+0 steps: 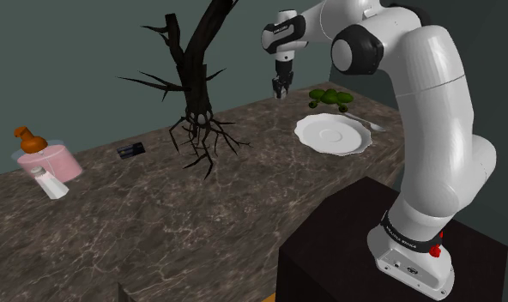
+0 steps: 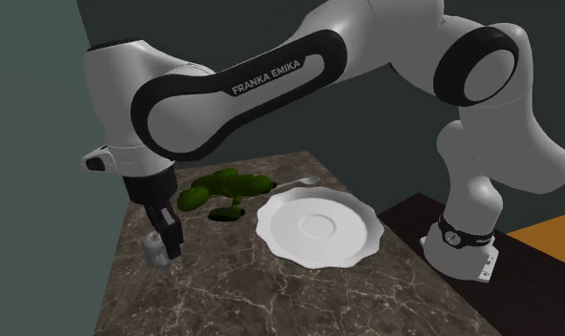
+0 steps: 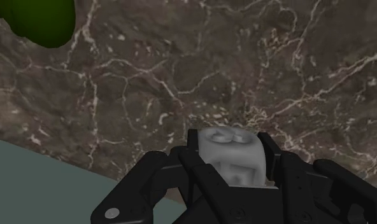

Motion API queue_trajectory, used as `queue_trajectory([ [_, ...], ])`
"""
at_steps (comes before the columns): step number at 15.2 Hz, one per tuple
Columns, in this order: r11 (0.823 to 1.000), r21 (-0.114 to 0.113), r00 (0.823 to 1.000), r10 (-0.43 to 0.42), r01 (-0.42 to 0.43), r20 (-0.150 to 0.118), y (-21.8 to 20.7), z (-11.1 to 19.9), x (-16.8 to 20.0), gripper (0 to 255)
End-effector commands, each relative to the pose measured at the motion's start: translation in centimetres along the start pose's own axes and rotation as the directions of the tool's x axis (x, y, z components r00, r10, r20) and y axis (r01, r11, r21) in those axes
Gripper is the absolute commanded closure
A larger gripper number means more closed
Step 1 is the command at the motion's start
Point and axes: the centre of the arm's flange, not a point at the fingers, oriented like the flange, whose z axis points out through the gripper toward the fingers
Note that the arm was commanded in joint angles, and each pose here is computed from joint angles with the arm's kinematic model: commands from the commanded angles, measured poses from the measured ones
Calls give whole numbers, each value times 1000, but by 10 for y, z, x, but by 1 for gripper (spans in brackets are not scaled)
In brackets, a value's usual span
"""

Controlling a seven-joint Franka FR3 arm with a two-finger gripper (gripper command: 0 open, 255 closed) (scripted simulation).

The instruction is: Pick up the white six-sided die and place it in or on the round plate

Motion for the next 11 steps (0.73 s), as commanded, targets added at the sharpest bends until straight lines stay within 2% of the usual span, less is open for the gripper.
queue_trajectory([
  [1, 1000, 0, 1000, 0, 0, 0, 0, -11, 0, 255],
  [10, 1000, 0, 1000, 0, 0, 0, 0, -56, -1, 255],
  [11, 1000, 0, 1000, 0, 0, 0, -4, -56, -13, 255],
])
